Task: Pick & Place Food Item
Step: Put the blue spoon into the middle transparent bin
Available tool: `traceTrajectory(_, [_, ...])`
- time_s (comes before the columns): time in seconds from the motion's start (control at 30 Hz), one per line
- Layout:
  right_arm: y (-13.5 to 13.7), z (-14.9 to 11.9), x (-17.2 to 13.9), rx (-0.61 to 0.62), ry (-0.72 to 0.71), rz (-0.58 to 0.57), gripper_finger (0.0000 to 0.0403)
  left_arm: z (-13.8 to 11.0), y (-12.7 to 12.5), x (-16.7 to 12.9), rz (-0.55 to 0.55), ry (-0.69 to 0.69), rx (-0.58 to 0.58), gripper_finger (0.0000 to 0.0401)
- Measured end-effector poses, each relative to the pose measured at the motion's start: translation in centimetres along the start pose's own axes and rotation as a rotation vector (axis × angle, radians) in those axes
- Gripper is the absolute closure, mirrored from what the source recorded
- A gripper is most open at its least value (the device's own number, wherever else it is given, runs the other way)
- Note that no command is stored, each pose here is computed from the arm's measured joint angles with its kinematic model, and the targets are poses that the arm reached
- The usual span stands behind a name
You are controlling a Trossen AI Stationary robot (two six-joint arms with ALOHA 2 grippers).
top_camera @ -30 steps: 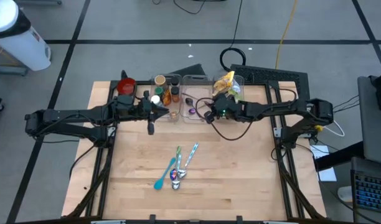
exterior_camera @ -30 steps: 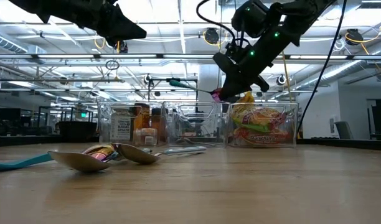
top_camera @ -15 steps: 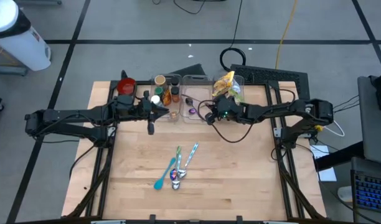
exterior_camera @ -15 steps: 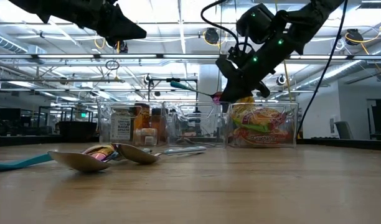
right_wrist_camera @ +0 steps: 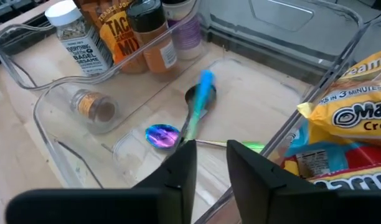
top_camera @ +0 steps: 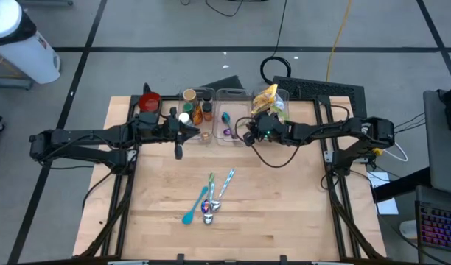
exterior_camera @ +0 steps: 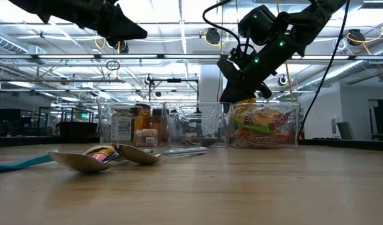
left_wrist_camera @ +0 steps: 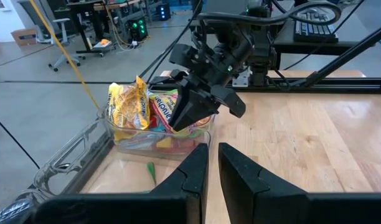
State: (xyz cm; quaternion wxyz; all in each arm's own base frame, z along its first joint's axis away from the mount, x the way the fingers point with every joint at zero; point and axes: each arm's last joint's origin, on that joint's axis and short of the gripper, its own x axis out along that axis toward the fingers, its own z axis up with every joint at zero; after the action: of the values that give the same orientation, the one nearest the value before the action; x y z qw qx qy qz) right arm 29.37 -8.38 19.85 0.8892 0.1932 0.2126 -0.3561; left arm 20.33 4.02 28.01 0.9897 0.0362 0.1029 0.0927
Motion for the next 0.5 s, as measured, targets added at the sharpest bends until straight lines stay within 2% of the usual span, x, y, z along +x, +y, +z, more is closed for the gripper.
traceTrajectory(0.3, [0.1, 0.2, -0.2, -0.049, -0.012, 0.009, 0.0283, 0.0, 0.0, 0.0, 0.0, 0.0, 0.0, 0.0354])
traceTrajectory(0.5, [0.9, 1.1, -2.0, -0.097, -0.072, 0.065, 0.0276, 0.0, 0.0, 0.0, 0.0, 0.001, -0.002, 0.0354])
